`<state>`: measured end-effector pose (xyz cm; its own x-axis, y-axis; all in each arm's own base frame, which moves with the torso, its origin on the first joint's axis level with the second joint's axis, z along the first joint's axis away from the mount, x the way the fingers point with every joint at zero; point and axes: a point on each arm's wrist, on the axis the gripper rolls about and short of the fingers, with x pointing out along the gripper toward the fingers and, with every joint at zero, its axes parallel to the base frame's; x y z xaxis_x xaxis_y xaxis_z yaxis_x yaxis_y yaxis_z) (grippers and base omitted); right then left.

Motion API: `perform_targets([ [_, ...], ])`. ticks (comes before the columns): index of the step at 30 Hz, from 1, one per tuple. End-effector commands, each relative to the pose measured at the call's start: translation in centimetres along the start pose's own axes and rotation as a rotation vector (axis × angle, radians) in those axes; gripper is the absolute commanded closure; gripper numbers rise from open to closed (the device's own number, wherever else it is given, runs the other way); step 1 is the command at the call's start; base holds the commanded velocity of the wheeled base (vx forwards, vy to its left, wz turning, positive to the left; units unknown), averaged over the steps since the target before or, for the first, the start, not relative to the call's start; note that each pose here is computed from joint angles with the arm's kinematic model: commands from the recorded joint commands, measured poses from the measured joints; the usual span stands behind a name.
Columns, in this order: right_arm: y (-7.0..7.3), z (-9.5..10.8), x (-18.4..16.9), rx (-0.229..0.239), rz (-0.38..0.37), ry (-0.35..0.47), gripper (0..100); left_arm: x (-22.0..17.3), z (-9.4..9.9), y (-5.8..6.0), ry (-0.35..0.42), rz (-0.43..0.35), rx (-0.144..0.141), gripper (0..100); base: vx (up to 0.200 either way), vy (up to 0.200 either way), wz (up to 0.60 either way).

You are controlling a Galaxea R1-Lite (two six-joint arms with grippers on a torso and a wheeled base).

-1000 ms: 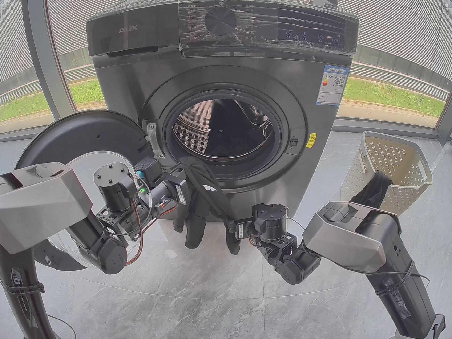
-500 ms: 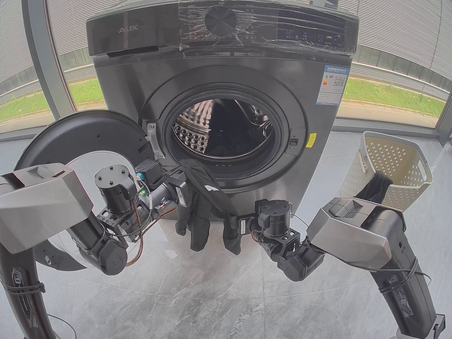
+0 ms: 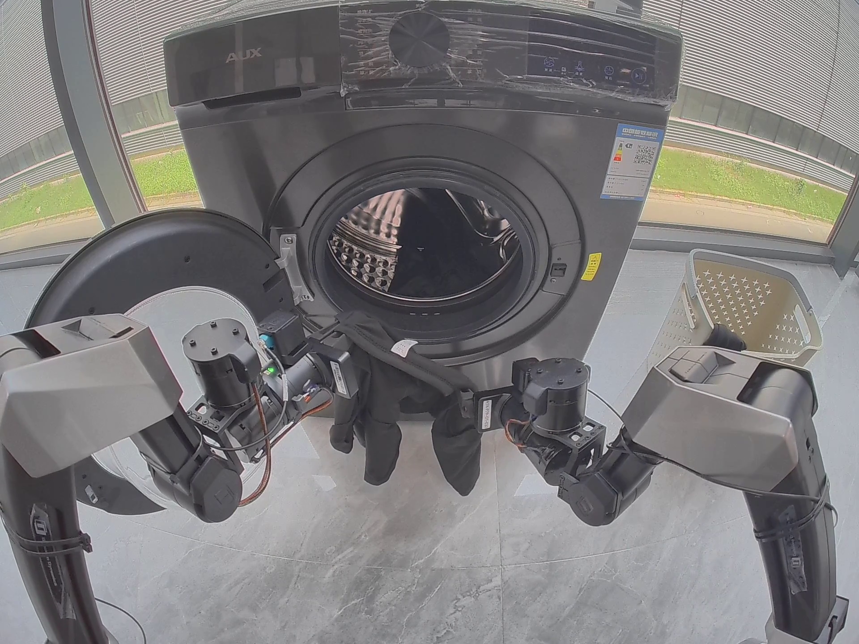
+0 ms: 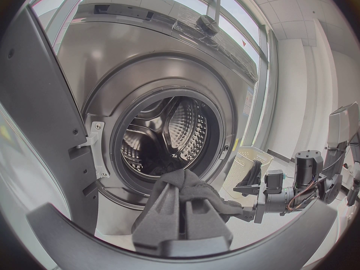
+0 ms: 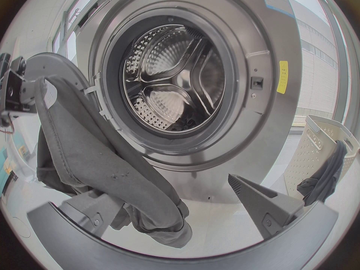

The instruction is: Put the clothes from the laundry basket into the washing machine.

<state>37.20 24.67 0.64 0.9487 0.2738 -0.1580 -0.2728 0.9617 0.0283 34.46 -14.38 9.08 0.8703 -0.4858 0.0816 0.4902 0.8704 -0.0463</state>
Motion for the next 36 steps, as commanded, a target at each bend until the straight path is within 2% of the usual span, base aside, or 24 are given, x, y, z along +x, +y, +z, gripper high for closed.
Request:
perform_targets([
  [1, -0.3, 0.6, -0.1, 0.004, -0.005, -0.01, 0, 0.0, -0.4, 0.0, 0.013, -0.001, -0.001, 100, 0.0, 0.0, 0.0],
  [8, 0.6, 0.4, 0.0, 0.005, 0.016, -0.024, 0, 0.0, -0.4, -0.2, 0.014, -0.007, -0.001, 100, 0.0, 0.0, 0.0],
  [12, 1.8, -0.4, 0.3, -0.005, 0.071, -0.025, 0, -0.2, -0.4, -0.4, 0.02, -0.012, -0.002, 100, 0.0, 0.0, 0.0],
  [16, 2.9, -1.4, 0.7, -0.005, 0.132, -0.063, 0, -0.2, -0.2, -0.4, 0.014, -0.014, -0.003, 100, 0.0, 0.0, 0.0],
  [20, 3.5, -2.5, 1.2, -0.013, 0.153, -0.064, 0, -0.3, -0.2, -0.4, 0.012, -0.015, -0.003, 100, 0.0, 0.0, 0.0],
  [27, 3.9, -2.8, 1.3, -0.008, 0.183, -0.089, 0, -0.3, 0.0, -0.4, 0.006, -0.016, -0.003, 100, 0.0, 0.0, 0.0],
  [28, 4.2, -2.9, 1.2, -0.007, 0.201, -0.092, 100, -0.3, 0.0, -0.4, 0.006, -0.016, -0.003, 100, 0.0, 0.0, 0.0],
  [36, 5.0, -3.0, 1.1, 0.002, 0.239, -0.127, 100, -0.3, 0.1, -0.4, 0.005, -0.019, -0.003, 100, 0.0, 0.0, 0.0],
])
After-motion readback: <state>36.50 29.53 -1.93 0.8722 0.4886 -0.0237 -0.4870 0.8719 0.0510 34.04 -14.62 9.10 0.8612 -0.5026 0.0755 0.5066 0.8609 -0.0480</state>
